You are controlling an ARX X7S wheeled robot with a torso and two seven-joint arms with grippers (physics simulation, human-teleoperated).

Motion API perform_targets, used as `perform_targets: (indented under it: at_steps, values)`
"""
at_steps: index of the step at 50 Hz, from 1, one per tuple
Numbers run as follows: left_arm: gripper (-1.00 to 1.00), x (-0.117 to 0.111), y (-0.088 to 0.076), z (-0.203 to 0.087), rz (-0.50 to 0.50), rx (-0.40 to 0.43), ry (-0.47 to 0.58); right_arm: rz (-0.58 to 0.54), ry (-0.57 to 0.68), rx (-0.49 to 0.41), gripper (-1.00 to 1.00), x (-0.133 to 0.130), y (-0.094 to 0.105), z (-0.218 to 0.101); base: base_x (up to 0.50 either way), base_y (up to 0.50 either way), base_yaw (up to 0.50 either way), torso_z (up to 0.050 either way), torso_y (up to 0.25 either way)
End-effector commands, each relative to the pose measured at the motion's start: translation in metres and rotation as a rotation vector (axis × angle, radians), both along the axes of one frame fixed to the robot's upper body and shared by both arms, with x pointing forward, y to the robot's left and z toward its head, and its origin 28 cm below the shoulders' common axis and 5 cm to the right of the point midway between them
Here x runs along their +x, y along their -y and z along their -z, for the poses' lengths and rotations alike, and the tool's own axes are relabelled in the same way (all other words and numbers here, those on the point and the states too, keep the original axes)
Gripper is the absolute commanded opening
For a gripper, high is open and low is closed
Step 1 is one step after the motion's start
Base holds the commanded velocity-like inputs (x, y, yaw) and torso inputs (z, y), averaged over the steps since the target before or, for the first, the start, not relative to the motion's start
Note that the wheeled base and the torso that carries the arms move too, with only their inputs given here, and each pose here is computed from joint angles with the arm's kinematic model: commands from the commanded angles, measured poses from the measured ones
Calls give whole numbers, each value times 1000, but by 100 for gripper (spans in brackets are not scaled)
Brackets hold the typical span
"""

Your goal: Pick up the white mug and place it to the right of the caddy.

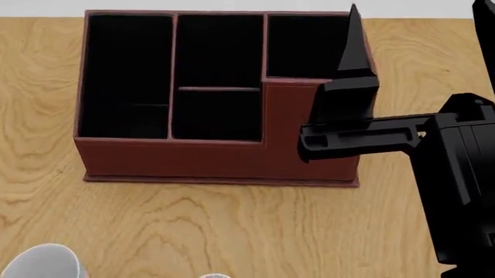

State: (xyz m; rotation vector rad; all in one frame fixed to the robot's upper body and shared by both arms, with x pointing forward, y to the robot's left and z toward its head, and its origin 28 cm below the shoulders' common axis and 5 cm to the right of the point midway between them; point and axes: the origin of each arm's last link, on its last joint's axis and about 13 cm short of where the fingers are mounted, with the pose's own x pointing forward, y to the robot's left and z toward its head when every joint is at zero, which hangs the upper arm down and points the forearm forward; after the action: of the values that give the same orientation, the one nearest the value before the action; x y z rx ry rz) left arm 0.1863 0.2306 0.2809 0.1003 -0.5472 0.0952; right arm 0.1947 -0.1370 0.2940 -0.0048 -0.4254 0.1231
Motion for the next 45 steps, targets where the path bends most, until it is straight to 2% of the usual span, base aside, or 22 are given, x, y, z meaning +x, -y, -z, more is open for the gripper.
perform_targets:
  at_steps: [1,27,45]
  values:
    - [100,0,1,2,2,2,-2,-1,-5,9,100,0,1,3,0,0,0,0,-102]
    - [100,2,3,2,2,11,0,-1,-16,10,100,0,3,6,0,0,0,0,-102]
    - [100,2,2,3,-3,8,-3,5,-24,11,100,1,2,7,0,0,0,0,0]
